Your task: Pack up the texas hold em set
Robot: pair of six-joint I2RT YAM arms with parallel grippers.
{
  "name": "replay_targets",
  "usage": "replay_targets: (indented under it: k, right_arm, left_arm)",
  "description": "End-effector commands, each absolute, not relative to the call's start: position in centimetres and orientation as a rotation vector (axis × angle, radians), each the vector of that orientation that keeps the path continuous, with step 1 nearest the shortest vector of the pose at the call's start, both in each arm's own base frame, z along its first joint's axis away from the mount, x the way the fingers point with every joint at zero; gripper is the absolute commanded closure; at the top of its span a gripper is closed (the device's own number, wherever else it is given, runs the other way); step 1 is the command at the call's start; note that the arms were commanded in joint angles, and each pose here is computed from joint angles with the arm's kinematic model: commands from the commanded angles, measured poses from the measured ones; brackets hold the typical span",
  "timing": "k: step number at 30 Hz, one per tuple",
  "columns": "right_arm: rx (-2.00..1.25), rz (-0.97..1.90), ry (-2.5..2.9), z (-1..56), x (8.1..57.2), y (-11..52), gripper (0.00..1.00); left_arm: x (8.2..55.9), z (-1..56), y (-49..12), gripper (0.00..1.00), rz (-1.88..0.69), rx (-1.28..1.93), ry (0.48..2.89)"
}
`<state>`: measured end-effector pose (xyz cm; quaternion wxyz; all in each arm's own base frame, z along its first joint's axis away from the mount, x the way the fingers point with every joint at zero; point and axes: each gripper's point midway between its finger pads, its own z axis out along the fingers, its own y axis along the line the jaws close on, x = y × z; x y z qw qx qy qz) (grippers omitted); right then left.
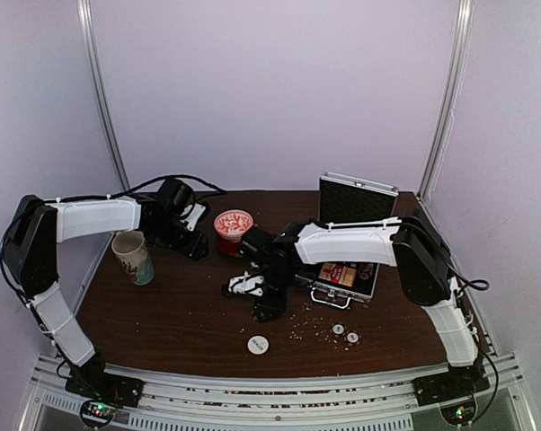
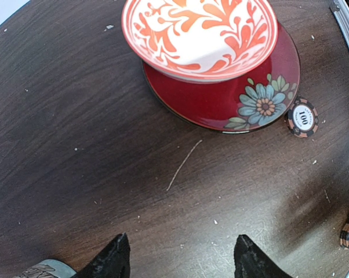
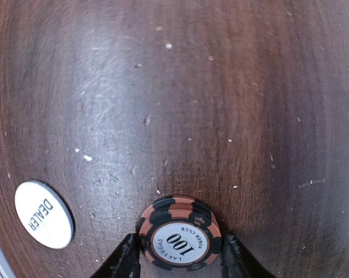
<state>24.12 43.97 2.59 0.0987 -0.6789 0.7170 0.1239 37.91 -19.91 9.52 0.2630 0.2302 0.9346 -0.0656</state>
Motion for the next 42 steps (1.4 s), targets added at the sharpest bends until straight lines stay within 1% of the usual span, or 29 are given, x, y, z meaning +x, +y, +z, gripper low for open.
replay_targets:
  k: [1,3,6,13,18,20,21,22,23,25,32,38,42]
  right_arm:
    - [-2.022,0.362,2.132,1.9,24.0,44.5,0.45]
    - [-2.029,0.384,2.145,1.8,23.7,44.6,0.43]
    - [-2.027,0.383,2.161,1.4,23.5,44.7,0.44]
    - [-2.029,0.283,2.193,0.3,23.6,44.0,0.51]
    - [-2.051,0.196,2.216,-0.6,23.1,43.2,0.53]
    - [-2.064,0.189,2.227,-0.8,22.6,43.0,0.57]
    - [-2.071,0.191,2.232,-0.9,22.4,42.9,0.59]
    - [-2.079,0.198,2.237,-1.1,22.1,42.9,0.65]
    - [-2.081,0.213,2.240,-1.0,22.0,43.1,0.68]
    - [-2.081,0.238,2.246,-0.9,21.8,43.3,0.72]
    - [-2.010,0.228,2.215,2.2,23.0,44.4,0.79]
    - [-1.954,0.225,2.160,6.7,23.4,43.8,0.79]
    - [-1.919,0.181,2.150,8.2,23.7,42.1,0.80]
  left_arm:
    - [38.3,10.1,-19.8,0.38,-0.189,0.623,2.500]
    - [38.3,10.0,-19.9,0.38,-0.191,0.626,2.501]
    - [38.2,10.0,-19.9,0.38,-0.193,0.626,2.504]
    - [38.3,9.9,-19.9,0.38,-0.192,0.626,2.504]
    - [38.2,9.8,-19.9,0.38,-0.193,0.626,2.506]
    - [38.3,9.8,-19.9,0.38,-0.192,0.627,2.507]
    - [38.2,9.9,-19.9,0.38,-0.193,0.627,2.506]
    - [38.2,9.8,-19.9,0.38,-0.193,0.627,2.506]
    - [38.3,9.8,-19.9,0.38,-0.193,0.626,2.507]
    - [38.2,9.7,-19.9,0.38,-0.193,0.629,2.508]
    - [38.3,9.7,-19.8,0.38,-0.182,0.626,2.513]
    - [38.3,9.6,-19.7,0.38,-0.175,0.625,2.514]
    - [38.3,9.4,-19.7,0.38,-0.174,0.626,2.517]
